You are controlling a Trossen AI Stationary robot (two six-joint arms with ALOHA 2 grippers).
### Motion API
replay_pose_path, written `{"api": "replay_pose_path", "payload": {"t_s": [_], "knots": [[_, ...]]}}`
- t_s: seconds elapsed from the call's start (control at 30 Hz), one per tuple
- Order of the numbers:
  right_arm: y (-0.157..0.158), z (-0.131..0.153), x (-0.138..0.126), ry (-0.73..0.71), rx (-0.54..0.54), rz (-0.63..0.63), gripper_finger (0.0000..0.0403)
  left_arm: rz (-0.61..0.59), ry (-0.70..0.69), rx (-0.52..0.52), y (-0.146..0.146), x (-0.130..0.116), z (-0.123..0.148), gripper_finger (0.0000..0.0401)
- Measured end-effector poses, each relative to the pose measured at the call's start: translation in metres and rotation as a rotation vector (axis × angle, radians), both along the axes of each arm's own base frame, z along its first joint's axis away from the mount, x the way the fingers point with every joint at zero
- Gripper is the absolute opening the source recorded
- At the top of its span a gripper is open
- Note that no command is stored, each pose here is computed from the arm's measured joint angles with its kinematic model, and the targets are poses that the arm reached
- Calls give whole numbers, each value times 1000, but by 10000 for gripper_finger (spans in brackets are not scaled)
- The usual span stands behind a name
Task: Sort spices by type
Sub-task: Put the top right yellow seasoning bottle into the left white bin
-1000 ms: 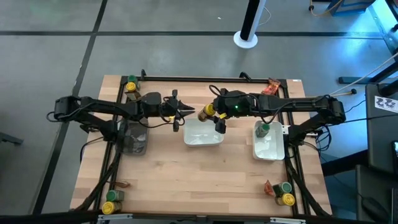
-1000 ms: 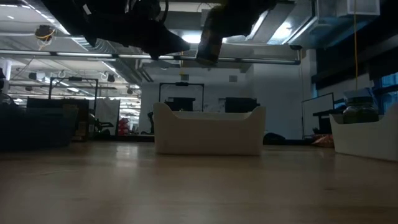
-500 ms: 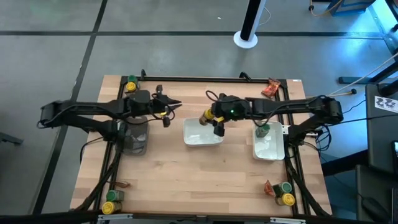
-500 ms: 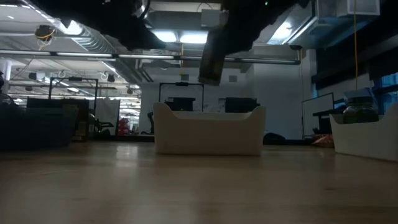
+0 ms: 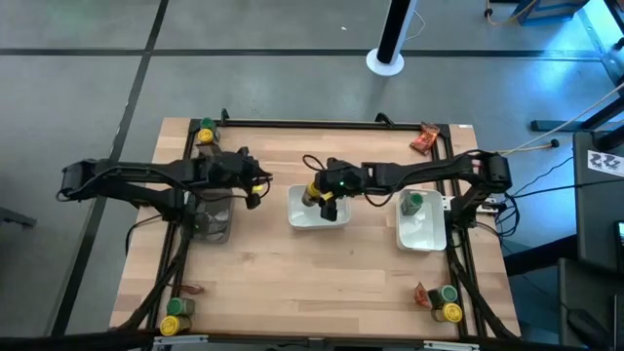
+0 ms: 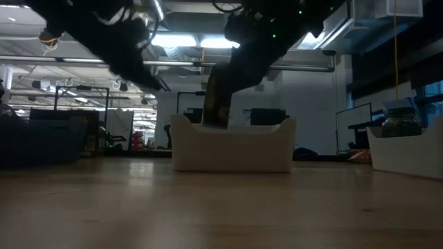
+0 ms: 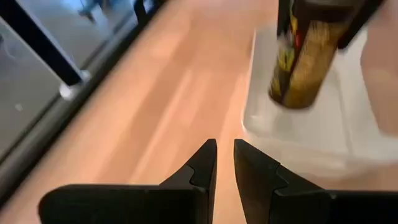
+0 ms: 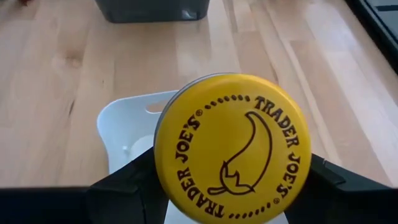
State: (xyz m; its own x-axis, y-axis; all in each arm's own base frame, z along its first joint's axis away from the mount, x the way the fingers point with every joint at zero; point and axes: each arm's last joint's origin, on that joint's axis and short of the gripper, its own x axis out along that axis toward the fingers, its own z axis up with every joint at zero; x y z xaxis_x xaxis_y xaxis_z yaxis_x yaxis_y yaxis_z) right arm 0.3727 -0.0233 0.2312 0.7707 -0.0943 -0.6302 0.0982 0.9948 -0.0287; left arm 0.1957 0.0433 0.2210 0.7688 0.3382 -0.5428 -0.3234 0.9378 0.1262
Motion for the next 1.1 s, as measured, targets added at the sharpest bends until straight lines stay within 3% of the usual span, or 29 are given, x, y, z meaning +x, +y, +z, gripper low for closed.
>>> {"api": "replay_pose_path", "payload": {"t_s": [0.3,0.53,1.1], "knots": [[-1,-23,15,-4,-11,-13,232,40,-13,-72,-3,-3,-50,45],[-2,-39,24,-17,-8,-9,232,27,1,-86,-3,10,-68,45],[-2,-53,30,-2,-12,-4,232,7,6,-85,-4,21,-77,45]]}}
